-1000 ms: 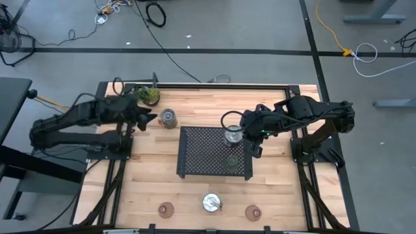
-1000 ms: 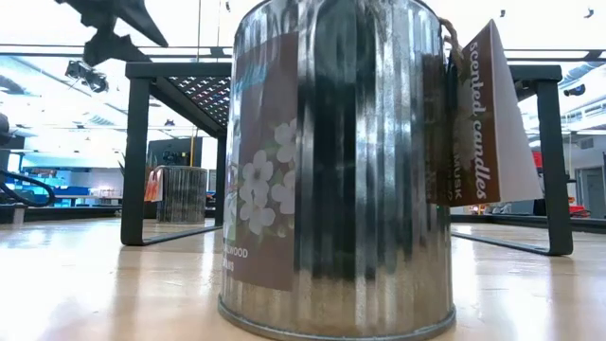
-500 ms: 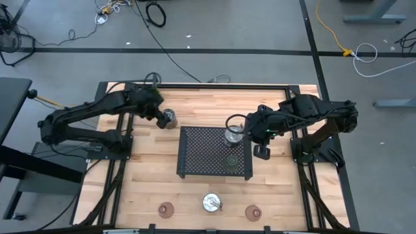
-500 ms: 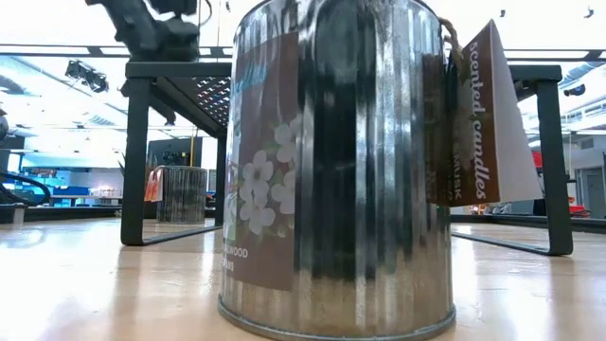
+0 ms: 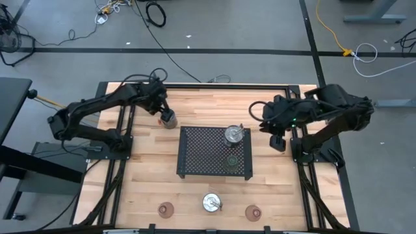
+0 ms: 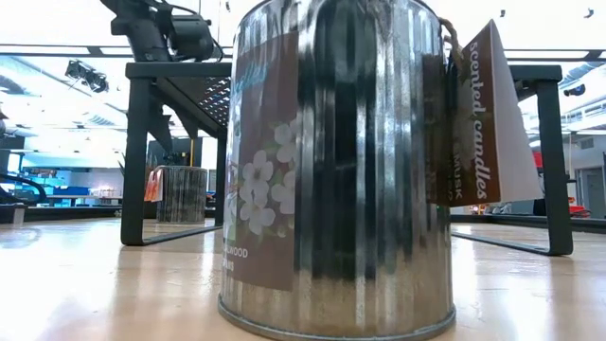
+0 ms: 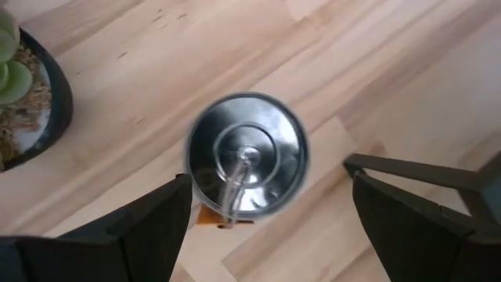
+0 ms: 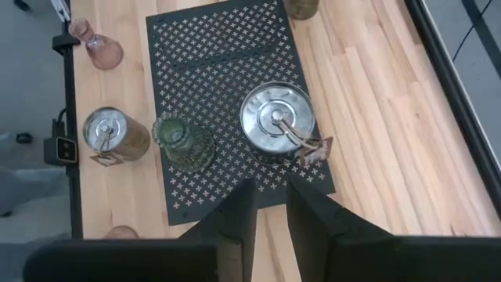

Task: Pick & Place candle stick holders
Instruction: Put the silver scented candle on the shelf aligned with the silver scented candle

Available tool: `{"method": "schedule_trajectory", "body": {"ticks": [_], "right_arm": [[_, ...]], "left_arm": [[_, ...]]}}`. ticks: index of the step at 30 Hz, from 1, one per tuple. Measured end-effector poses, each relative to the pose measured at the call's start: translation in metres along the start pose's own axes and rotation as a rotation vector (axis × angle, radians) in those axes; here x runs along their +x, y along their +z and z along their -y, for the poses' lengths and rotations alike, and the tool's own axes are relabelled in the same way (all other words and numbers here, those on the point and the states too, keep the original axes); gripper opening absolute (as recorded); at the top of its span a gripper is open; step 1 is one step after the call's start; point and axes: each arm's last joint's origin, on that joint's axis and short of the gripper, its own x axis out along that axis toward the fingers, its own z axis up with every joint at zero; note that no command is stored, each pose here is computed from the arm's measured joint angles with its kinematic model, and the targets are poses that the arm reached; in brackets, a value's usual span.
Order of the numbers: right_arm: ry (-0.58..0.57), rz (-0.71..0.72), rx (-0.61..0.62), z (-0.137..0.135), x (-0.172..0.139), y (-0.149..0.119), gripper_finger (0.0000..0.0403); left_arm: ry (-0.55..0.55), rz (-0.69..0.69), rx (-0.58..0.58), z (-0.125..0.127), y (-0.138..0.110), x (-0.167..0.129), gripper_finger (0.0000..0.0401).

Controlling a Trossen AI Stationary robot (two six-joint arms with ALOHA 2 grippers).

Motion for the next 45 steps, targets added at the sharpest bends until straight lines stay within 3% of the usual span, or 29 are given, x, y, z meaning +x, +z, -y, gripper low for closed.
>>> {"method": "schedule_trajectory", "body": {"ticks": [10,28,45], "right_arm": [[-0.046,0.026,0.008,0.004,-0.006,-0.003,0.0073],[-0.086,0.043,0.036,0.005,-0.006,-0.003,0.0073],[-0.085,0.043,0.038,0.005,-0.006,-0.003,0.0073]], "left_arm": [[0.009,-0.058,-0.019,-0.006,0.005,0.014,0.0356],[-0.010,-0.045,-0.024,-0.010,0.008,0.014,0.0356],[0.026,-0.152,-0.025,-0.010,0.017,0.056,0.0356]]}}
